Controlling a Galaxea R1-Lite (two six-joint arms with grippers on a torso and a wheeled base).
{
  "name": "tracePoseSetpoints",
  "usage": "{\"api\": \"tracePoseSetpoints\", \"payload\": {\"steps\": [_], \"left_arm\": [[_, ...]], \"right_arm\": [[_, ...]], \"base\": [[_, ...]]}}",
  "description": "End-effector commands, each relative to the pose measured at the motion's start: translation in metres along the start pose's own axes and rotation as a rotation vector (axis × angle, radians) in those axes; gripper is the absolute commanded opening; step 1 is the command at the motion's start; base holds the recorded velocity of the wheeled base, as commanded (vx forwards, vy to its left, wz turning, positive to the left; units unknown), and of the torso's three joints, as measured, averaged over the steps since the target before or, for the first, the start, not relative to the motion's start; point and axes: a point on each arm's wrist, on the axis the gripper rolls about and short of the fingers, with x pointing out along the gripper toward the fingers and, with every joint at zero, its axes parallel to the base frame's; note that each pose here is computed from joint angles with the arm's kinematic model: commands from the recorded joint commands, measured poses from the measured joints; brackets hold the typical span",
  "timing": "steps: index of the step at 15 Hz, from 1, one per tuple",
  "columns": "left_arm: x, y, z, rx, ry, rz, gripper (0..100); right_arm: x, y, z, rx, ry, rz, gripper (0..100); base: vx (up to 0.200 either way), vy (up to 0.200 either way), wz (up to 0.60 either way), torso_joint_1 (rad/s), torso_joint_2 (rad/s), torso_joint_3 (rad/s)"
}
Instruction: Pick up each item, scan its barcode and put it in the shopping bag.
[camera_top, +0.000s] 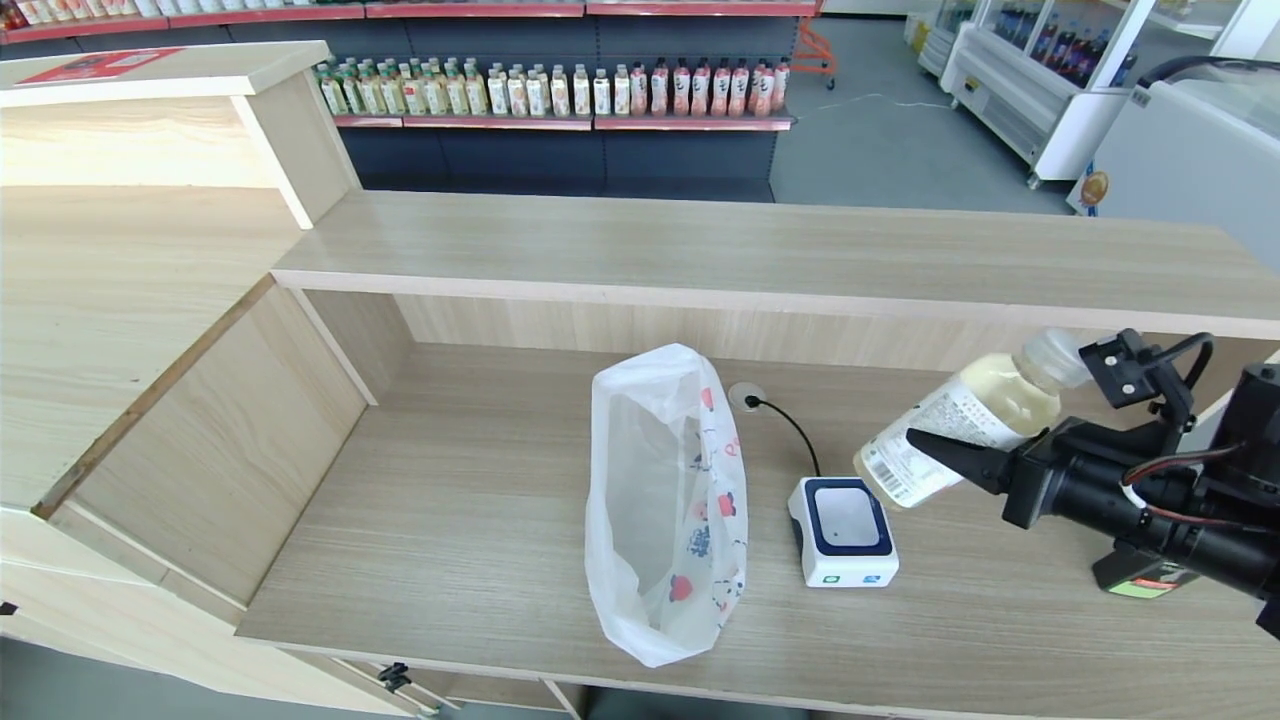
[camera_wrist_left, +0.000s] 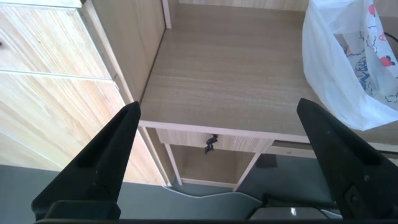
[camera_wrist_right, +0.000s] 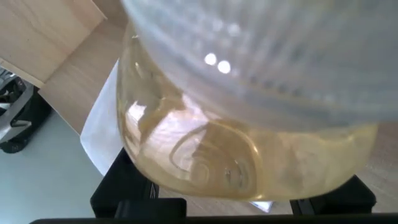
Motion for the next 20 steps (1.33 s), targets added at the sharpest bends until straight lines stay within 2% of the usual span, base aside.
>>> {"api": "tracePoseSetpoints", "payload": {"steps": [1, 6, 10, 17, 20], "left_arm": [[0.0, 0.0, 0.0, 0.0, 0.0, 0.001, 100], [0.0, 0.0, 0.0, 0.001, 0.0, 0.001, 100], [0.0, 0.0, 0.0, 0.001, 0.0, 0.001, 100], [0.0, 0.0, 0.0, -0.002, 0.0, 0.001, 100], [0.0, 0.0, 0.0, 0.0, 0.0, 0.001, 100]], "right_arm": [[-0.003, 0.007, 0.004, -0.006, -0.015, 0.02, 0], [0.004, 0.023, 0.003, 0.031, -0.007, 0.098, 0], [0.005, 0.026, 0.001, 0.035, -0.001, 0.106, 0], [0.021, 0.027, -0.012, 0.046, 0.047, 0.133, 0], [0.038, 0.021, -0.023, 0.044, 0.086, 0.141, 0]], "base": [[0.0, 0.0, 0.0, 0.0, 0.0, 0.0], [0.0, 0.0, 0.0, 0.0, 0.0, 0.0], [0.0, 0.0, 0.0, 0.0, 0.0, 0.0], [0.0, 0.2, 0.0, 0.003, 0.0, 0.002], [0.0, 0.0, 0.0, 0.0, 0.0, 0.0]]}}
